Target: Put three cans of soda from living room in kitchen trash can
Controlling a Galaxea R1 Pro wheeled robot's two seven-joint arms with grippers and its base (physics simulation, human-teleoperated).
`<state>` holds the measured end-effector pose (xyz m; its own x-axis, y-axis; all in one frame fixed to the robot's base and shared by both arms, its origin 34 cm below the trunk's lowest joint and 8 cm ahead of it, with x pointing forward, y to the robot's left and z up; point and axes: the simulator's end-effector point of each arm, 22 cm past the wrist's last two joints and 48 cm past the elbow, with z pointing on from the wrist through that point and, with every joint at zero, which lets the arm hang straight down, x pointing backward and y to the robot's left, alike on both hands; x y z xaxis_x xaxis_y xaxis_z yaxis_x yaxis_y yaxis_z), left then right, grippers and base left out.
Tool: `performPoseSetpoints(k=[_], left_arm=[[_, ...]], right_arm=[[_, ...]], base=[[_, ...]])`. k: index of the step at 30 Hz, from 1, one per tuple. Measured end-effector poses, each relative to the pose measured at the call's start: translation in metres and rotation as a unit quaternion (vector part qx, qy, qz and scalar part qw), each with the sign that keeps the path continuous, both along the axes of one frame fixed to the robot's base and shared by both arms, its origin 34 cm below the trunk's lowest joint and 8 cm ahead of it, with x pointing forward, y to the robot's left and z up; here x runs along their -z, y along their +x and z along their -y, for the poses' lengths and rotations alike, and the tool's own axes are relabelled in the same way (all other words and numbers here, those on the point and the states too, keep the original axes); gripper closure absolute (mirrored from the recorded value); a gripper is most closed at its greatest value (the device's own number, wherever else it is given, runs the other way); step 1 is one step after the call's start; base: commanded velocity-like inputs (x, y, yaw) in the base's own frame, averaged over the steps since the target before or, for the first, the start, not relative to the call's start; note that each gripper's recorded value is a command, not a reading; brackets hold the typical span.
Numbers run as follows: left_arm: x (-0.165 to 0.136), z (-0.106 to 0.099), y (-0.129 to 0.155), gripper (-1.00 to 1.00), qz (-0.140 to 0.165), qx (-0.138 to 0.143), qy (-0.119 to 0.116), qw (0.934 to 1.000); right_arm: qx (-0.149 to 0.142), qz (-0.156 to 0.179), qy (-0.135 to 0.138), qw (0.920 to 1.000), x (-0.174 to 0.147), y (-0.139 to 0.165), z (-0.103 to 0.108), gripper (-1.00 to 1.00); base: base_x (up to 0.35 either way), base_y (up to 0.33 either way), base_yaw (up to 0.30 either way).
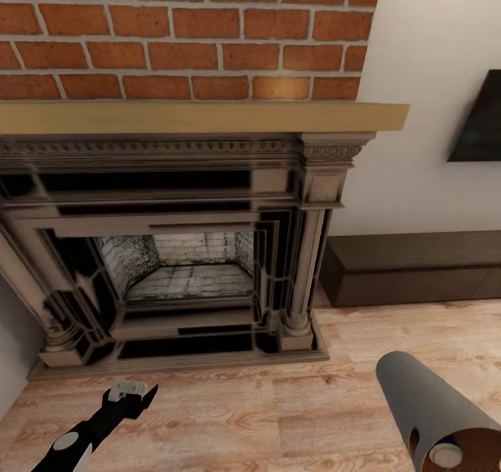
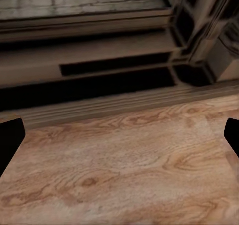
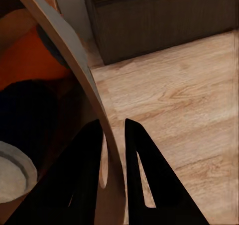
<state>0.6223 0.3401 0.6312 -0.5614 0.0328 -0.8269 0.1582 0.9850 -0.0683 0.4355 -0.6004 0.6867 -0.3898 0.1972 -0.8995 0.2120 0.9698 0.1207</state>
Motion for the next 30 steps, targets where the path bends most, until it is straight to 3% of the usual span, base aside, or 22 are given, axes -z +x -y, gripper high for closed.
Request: performPoseSetpoints(k=[3, 7, 13, 16, 17, 19, 24, 25, 30], left_arm=[[0.006, -0.001, -0.004, -1.0, -0.019, -0.005, -0.004, 0.9998], [0.021, -0.006, -0.015, -1.0, -0.065, -0.024, -0.01, 0.9976], [0.027, -0.026, -0.018, -1.0, -0.082, -0.063, 0.011, 0.9946], [0.027, -0.028, -0.018, -1.0, -0.086, -0.068, 0.012, 0.9939], [0.027, -0.028, -0.017, -1.0, -0.1, -0.073, 0.009, 0.9923], [-0.001, -0.033, 0.006, -1.0, -0.129, -0.083, 0.005, 0.9881], [-0.078, -0.03, 0.044, -1.0, -0.134, -0.09, 0.004, 0.9869], [-0.091, -0.014, 0.046, -1.0, -0.164, -0.091, -0.014, 0.9822], [-0.135, 0.009, 0.079, -1.0, -0.211, -0.093, -0.049, 0.9718]], right_arm=[[-0.003, 0.008, -0.018, 0.9998, -0.013, 0.005, 0.009, 1.0], [-0.019, 0.005, -0.026, 0.9995, -0.015, 0.011, 0.005, 1.0], [-0.026, 0.003, -0.026, 0.9993, -0.013, 0.014, 0.001, 1.0], [-0.036, -0.002, -0.026, 0.999, -0.01, 0.016, -0.005, 1.0], [-0.038, -0.002, -0.023, 0.999, -0.008, 0.017, -0.009, 1.0], [-0.045, -0.008, -0.018, 0.9988, -0.002, 0.017, -0.018, 1.0], [-0.042, -0.005, -0.013, 0.999, -0.001, 0.017, -0.02, 1.0], [-0.045, -0.006, -0.013, 0.9989, 0.0, 0.017, -0.022, 1.0], [-0.055, -0.01, -0.011, 0.9984, 0.004, 0.018, -0.029, 1.0]], base=[[0.0, 0.0, 0.0], [0.0, 0.0, 0.0], [0.0, 0.0, 0.0], [0.0, 0.0, 0.0], [0.0, 0.0, 0.0], [0.0, 0.0, 0.0], [0.0, 0.0, 0.0], [0.0, 0.0, 0.0], [0.0, 0.0, 0.0]])
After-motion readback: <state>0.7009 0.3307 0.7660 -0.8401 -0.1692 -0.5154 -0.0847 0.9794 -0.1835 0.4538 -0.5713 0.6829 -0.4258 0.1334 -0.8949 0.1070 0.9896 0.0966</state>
